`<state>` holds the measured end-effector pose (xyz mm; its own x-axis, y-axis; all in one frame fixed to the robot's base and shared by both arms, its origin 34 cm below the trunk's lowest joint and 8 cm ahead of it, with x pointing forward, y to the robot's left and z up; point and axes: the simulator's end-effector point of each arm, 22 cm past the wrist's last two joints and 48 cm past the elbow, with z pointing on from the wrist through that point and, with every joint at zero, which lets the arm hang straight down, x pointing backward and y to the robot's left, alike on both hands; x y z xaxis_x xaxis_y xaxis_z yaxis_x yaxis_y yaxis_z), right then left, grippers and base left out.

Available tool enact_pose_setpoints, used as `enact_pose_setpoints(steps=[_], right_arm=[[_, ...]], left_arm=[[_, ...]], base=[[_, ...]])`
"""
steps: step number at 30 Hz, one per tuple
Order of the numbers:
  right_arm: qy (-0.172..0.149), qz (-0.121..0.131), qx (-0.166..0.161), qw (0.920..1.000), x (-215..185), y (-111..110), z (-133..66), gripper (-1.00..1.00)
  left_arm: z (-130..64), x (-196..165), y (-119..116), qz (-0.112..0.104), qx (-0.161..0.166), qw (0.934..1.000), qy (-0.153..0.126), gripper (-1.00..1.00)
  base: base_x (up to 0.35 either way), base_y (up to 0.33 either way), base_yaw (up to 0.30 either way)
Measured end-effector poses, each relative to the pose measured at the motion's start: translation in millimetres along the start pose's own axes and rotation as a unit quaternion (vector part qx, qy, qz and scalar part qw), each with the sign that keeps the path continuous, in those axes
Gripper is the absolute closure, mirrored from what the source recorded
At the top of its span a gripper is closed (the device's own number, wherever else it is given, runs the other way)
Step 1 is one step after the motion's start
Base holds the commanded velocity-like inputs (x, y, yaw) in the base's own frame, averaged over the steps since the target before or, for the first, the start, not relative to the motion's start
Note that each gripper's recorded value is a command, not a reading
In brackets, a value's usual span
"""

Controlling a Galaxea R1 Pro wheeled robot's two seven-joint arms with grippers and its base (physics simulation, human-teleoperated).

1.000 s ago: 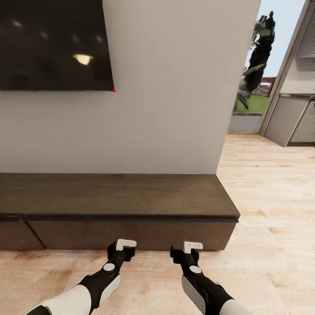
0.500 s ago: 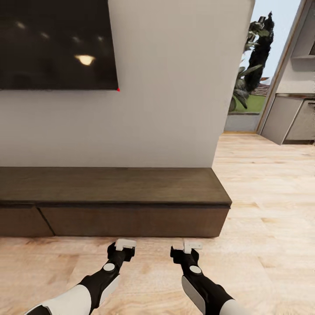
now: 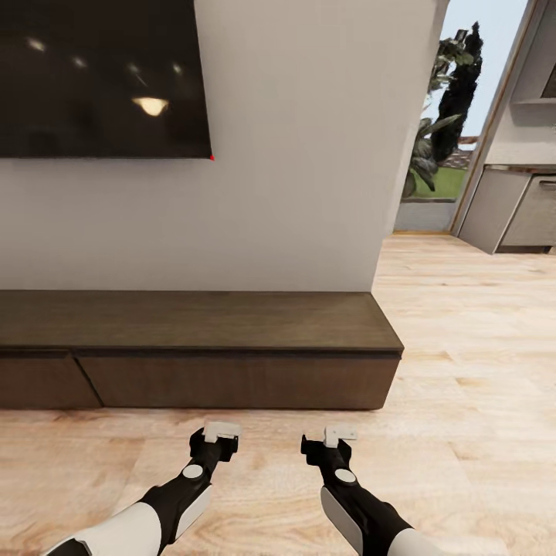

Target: Place each of the two pumpkins and all three candles from the living room inside a cabinet in the living room (use any cabinet), then make sure every cabinet is closed, and position the cauldron so it is next to a table in the living room.

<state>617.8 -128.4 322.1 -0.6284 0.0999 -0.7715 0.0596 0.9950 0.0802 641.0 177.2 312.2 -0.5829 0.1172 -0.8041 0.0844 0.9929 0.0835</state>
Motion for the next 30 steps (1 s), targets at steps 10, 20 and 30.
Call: enact_pose_setpoints(steps=[10,20,30], right_arm=[[-0.010,0.000,-0.001,0.9999,-11.2,1.0,-4.5,-1.00],[-0.031,0.000,-0.003,0.9995,-33.2,3.3,-14.2,-1.00],[-0.050,0.000,-0.006,0.9987,-53.8,6.3,-23.9,-1.00]], left_arm=[[-4.0,-10.0,3.9,-0.003,-0.007,1.0000,-0.005,-1.00],[-12.6,-11.4,3.8,0.005,-0.009,0.9994,0.032,-1.00],[-25.1,-10.5,-9.0,0.015,0.010,0.9950,0.098,-1.00]], base=[[-0.001,0.000,0.000],[0.000,0.000,0.000],[0.000,0.000,0.000]])
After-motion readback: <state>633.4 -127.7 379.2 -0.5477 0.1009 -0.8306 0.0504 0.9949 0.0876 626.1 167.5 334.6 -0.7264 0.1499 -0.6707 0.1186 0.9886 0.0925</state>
